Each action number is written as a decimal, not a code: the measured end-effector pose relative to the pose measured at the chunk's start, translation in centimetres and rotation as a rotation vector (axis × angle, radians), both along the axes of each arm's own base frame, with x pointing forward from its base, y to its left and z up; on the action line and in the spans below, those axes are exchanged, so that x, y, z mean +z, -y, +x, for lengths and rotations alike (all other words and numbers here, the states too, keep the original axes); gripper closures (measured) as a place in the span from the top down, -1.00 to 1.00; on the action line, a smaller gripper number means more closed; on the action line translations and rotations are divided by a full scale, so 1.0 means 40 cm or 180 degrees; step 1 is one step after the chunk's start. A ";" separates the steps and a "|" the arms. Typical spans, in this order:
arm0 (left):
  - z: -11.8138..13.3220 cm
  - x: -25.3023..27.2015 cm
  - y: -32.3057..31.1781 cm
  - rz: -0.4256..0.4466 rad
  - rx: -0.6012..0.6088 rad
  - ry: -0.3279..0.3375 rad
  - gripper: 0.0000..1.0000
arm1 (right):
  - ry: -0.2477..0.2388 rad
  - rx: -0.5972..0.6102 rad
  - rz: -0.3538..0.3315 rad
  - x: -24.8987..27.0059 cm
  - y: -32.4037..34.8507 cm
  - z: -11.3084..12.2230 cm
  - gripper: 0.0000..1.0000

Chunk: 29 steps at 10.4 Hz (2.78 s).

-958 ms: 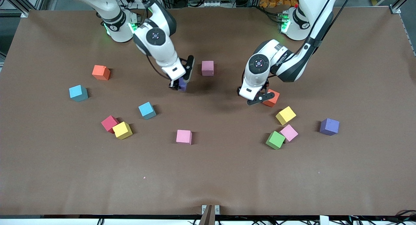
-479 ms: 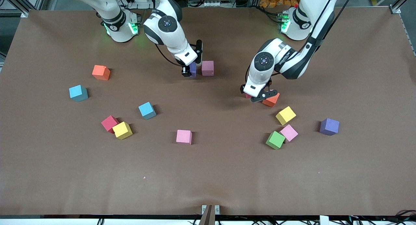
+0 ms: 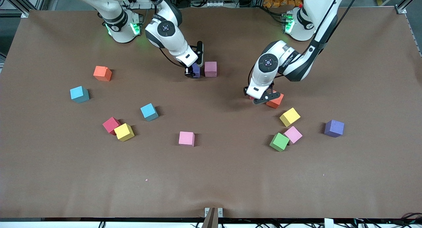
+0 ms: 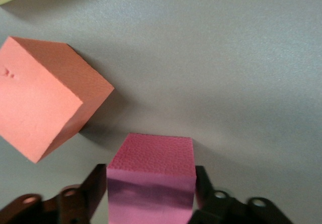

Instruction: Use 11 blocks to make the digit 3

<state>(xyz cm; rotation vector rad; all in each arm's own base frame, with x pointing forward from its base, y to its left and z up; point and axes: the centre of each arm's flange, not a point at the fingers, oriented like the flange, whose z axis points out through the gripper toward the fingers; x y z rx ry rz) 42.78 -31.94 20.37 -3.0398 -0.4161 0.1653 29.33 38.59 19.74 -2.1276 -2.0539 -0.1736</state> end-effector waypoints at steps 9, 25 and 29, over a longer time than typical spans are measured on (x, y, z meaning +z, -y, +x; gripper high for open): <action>-0.019 0.076 0.106 -0.0039 0.1698 0.0219 0.07 | 0.0000 0.0053 0.0103 -0.007 -0.025 -0.020 0.05; -0.140 0.091 0.211 0.0065 0.2938 0.0151 0.07 | -0.0050 0.0081 0.0156 -0.020 -0.055 -0.024 0.22; -0.145 0.090 0.206 0.0104 0.3160 0.0158 0.07 | -0.0026 0.0058 0.0120 0.001 -0.062 0.006 1.00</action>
